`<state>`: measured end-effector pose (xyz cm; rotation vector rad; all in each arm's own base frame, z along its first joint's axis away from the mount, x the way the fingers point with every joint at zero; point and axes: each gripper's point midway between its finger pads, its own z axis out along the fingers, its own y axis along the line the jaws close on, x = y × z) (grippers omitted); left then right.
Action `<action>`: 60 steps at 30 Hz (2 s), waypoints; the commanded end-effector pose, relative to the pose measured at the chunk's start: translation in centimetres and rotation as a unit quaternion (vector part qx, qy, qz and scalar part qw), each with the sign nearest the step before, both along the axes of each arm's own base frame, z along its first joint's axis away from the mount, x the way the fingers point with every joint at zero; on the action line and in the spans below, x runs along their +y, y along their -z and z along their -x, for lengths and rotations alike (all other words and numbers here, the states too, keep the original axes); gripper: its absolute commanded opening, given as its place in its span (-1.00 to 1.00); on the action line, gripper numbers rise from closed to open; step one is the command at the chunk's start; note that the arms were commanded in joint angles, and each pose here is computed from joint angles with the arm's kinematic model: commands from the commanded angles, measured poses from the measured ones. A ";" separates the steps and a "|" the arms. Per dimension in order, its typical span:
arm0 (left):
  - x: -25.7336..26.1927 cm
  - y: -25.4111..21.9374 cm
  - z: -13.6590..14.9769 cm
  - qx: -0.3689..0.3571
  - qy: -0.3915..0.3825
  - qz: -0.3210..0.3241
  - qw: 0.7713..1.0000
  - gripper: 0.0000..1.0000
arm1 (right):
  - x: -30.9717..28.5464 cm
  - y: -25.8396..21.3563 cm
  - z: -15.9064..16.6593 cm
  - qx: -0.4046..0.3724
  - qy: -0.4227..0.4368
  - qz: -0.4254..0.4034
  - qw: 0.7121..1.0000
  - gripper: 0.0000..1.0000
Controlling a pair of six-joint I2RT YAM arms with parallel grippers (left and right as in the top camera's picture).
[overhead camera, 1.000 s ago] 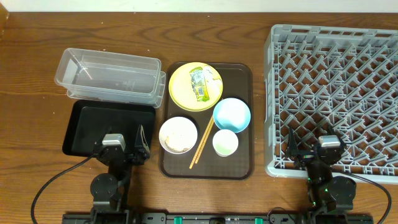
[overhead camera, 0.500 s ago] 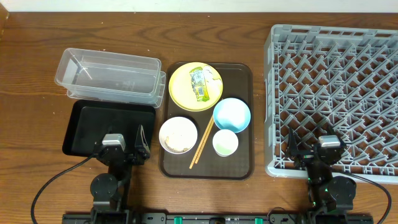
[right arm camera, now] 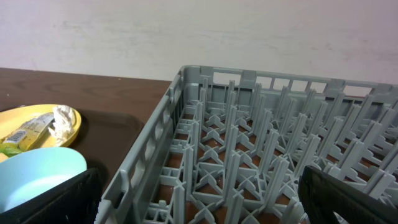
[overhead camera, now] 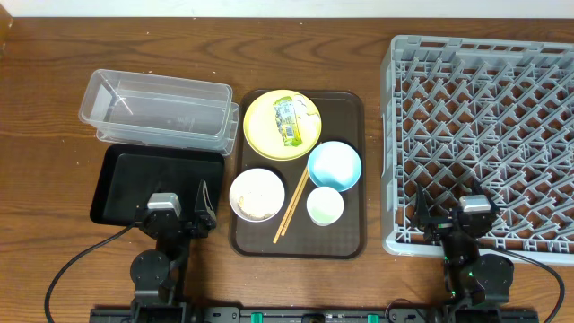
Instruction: Sort waste into correct bins and load items into the dishwasher rack
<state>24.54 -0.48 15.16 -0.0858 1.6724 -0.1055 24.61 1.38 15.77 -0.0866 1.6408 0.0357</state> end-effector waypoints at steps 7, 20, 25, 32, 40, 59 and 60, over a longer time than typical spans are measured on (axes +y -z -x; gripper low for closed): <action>0.3 1.5 0.1 0.025 -0.008 -0.006 1.000 0.72 | 0.1 0.2 0.0 0.003 -0.002 0.004 1.000 0.99; 0.6 1.6 0.1 0.028 -0.017 -0.007 0.999 0.72 | 0.1 -0.1 0.0 -0.003 -0.001 0.004 1.000 0.99; 0.6 1.7 0.1 0.030 -0.022 0.030 0.999 0.72 | 0.3 0.0 0.0 0.000 -0.004 -0.025 1.000 0.99; 0.7 1.9 0.5 0.061 -0.029 0.063 0.996 0.72 | 0.3 0.2 0.2 0.017 -0.002 -0.045 0.999 0.98; 0.7 0.3 0.5 0.138 -0.033 0.059 0.988 0.72 | 0.0 -1.2 0.4 0.074 0.011 -0.059 0.995 0.99; -2.1 -3.8 -0.5 0.440 0.016 0.082 0.894 0.72 | -0.7 -3.4 -2.6 0.378 0.048 -0.036 0.924 0.99; -2.0 -3.7 -0.3 0.453 0.013 0.081 0.888 0.72 | -0.7 -3.3 -2.8 0.384 0.049 -0.036 0.921 0.99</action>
